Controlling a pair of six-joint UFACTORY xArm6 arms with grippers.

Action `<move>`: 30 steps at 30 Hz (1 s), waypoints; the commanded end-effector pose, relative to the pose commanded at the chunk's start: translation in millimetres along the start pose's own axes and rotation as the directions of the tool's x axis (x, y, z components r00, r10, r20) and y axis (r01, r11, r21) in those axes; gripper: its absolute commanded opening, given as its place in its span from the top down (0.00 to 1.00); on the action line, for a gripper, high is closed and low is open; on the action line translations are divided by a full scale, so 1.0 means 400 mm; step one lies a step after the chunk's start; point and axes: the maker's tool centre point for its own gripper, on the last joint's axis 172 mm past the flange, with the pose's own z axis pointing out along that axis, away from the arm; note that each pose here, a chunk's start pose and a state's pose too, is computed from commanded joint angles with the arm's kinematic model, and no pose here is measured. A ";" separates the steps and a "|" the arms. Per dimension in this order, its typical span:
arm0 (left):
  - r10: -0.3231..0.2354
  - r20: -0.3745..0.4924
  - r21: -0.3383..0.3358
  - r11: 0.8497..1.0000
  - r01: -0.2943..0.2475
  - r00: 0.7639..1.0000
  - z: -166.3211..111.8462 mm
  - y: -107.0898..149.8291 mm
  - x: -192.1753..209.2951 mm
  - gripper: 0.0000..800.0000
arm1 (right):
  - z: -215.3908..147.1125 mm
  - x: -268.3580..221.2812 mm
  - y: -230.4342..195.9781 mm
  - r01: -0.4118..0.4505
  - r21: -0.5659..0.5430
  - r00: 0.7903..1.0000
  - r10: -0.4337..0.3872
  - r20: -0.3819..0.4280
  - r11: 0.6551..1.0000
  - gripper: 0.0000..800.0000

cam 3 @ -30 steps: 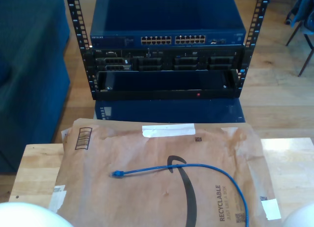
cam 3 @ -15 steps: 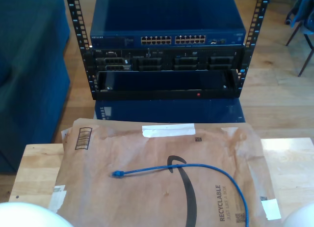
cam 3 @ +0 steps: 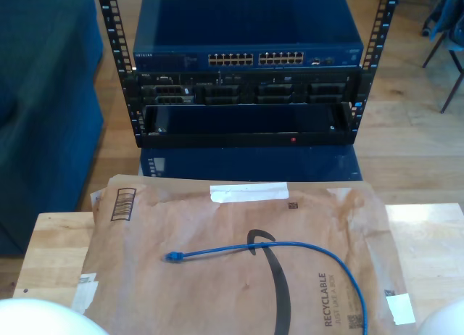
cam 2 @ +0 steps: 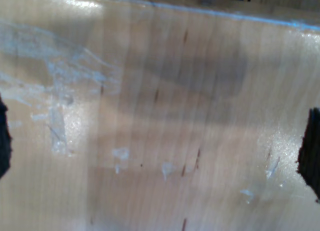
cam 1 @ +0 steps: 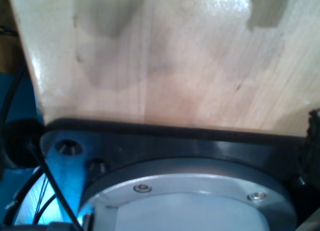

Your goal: Grab the cable and plug it in

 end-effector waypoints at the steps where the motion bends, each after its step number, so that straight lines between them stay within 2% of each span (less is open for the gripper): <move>1: 0.000 0.000 0.000 1.000 0.000 1.000 0.000 0.000 0.000 0.00 | 0.000 0.000 0.001 0.001 -0.001 1.000 -0.001 0.000 1.000 0.00; 12: -0.002 0.000 0.000 1.000 0.002 1.000 0.000 0.000 0.000 0.00 | -0.009 0.005 -0.001 -0.006 0.001 1.000 0.006 0.000 1.000 0.00; 14: 0.000 0.003 0.002 1.000 0.000 1.000 -0.004 -0.001 -0.002 0.00 | -0.019 -0.003 -0.001 -0.008 0.001 1.000 0.008 0.023 1.000 0.00; 16: -0.005 -0.026 0.004 1.000 0.005 1.000 -0.045 -0.006 0.022 0.00 | -0.049 -0.008 -0.002 -0.009 0.001 0.998 0.009 0.057 1.000 0.00; 18: -0.013 0.014 0.006 1.000 0.013 1.000 -0.074 -0.009 -0.001 0.00 | -0.095 -0.008 -0.003 -0.019 0.000 0.996 0.019 0.092 1.000 0.00; 21: -0.043 0.050 0.009 0.999 0.043 0.998 -0.158 -0.011 -0.018 0.00 | -0.175 -0.003 -0.006 -0.069 -0.008 0.989 0.070 0.130 0.998 0.01; 23: -0.076 0.046 0.017 0.997 0.076 0.996 -0.205 -0.009 -0.013 0.00 | -0.229 0.028 -0.010 -0.128 -0.009 0.986 0.128 0.110 0.992 0.01; 25: -0.081 0.024 0.035 0.996 0.080 0.996 -0.248 0.005 -0.002 0.00 | -0.262 0.051 -0.015 -0.191 -0.013 0.978 0.191 0.087 0.982 0.01; 30: -0.118 -0.055 0.086 0.989 0.123 0.991 -0.381 0.076 0.023 0.00 | -0.349 0.102 -0.104 -0.239 -0.018 0.971 0.239 0.015 0.971 0.01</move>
